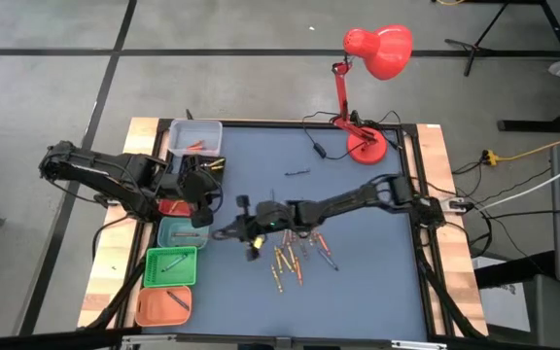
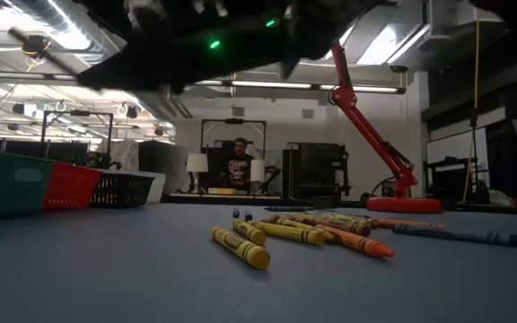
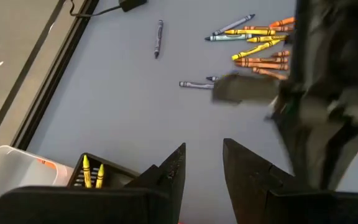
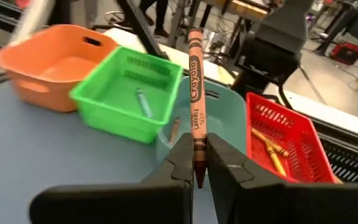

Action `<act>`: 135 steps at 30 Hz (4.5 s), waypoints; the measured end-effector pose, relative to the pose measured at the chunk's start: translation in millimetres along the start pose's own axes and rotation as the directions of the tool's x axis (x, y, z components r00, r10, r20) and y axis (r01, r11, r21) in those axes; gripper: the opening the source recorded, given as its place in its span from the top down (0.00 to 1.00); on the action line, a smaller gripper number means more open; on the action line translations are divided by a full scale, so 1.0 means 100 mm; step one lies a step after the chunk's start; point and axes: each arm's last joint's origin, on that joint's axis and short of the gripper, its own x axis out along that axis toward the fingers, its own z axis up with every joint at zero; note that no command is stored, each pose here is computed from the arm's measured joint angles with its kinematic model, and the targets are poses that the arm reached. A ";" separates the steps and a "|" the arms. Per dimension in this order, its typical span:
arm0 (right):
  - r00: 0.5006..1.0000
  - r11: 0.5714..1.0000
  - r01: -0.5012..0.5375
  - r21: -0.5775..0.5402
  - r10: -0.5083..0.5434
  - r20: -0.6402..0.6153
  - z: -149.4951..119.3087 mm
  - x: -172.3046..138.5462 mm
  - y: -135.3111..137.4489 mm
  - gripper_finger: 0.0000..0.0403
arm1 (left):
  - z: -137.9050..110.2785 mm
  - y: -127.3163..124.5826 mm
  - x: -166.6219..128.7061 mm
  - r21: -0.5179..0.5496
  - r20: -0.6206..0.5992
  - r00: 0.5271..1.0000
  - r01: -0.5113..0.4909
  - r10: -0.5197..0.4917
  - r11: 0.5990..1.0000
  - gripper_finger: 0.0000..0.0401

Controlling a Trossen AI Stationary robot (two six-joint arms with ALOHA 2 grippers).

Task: Sort crayons
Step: Put the brown crayon into the blue bin, then put the yellow crayon into the orange bin

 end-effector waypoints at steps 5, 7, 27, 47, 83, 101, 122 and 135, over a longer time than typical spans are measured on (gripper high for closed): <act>0.999 0.999 0.032 0.009 -0.032 0.001 -0.11 0.28 -0.15 0.94 | 0.00 0.00 0.00 0.001 -0.002 1.000 -0.002 0.002 1.000 0.77; 0.999 0.999 0.040 0.011 -0.040 -0.003 -0.17 0.35 -0.20 0.94 | 0.00 0.00 0.00 0.003 -0.004 1.000 -0.005 0.005 1.000 0.77; 0.999 0.999 0.051 0.015 -0.051 0.015 -0.51 0.64 -0.19 0.94 | 0.00 0.02 0.00 0.007 0.014 0.997 -0.072 0.072 0.997 0.77; 0.997 0.996 0.082 0.015 -0.082 -0.006 -0.52 0.64 -0.20 0.67 | 0.00 0.02 0.00 0.005 0.015 0.997 -0.072 0.072 0.997 0.77; 0.582 0.987 -0.161 0.026 0.116 -0.805 0.53 -0.85 0.72 0.65 | 0.14 -0.58 0.58 0.085 -0.045 0.996 0.078 -0.075 0.993 0.77; 0.470 0.975 0.223 -0.007 -0.114 -0.876 0.08 -2.02 0.95 0.65 | 0.14 -1.45 1.63 0.272 -0.064 0.894 0.443 -0.444 0.854 0.77; 0.446 0.909 0.408 0.089 -0.114 -0.888 -0.39 -2.19 1.00 0.65 | -0.18 -1.69 2.27 0.345 -0.191 0.854 0.520 -0.484 0.781 0.77; 0.548 0.896 0.352 0.272 0.038 -0.836 -0.33 -2.08 1.05 0.65 | -0.26 -1.73 2.39 0.350 -0.224 0.851 0.525 -0.475 0.776 0.79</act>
